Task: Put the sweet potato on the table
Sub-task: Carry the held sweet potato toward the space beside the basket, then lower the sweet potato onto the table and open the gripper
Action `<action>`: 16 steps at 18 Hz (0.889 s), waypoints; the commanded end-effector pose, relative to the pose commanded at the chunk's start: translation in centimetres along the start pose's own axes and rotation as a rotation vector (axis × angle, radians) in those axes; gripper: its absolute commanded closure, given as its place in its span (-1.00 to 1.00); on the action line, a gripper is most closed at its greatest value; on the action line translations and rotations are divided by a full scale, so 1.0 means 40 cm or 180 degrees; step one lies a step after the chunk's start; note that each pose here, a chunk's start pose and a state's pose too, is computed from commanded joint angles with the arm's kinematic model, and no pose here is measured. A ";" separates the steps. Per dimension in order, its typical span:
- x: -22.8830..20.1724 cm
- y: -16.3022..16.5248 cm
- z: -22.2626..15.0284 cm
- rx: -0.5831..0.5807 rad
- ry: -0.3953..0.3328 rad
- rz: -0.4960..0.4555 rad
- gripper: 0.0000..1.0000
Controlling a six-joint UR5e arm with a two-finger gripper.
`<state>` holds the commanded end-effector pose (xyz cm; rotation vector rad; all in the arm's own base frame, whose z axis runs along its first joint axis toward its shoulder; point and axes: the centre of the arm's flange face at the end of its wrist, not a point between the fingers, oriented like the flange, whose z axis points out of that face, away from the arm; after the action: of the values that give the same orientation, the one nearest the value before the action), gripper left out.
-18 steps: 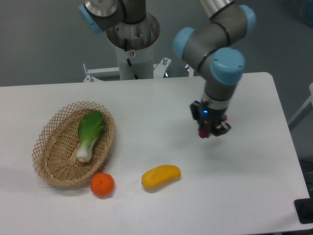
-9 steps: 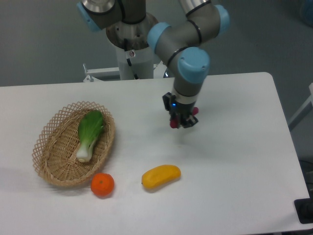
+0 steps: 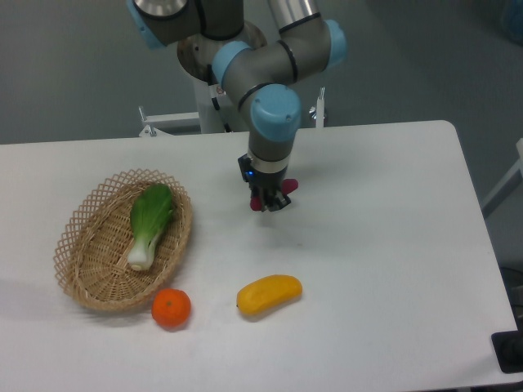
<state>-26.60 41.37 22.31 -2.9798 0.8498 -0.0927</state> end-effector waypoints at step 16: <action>-0.133 0.000 -0.136 0.0017 -0.0375 -0.0032 -1.00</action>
<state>-31.50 44.07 27.49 -2.9500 0.8198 0.0795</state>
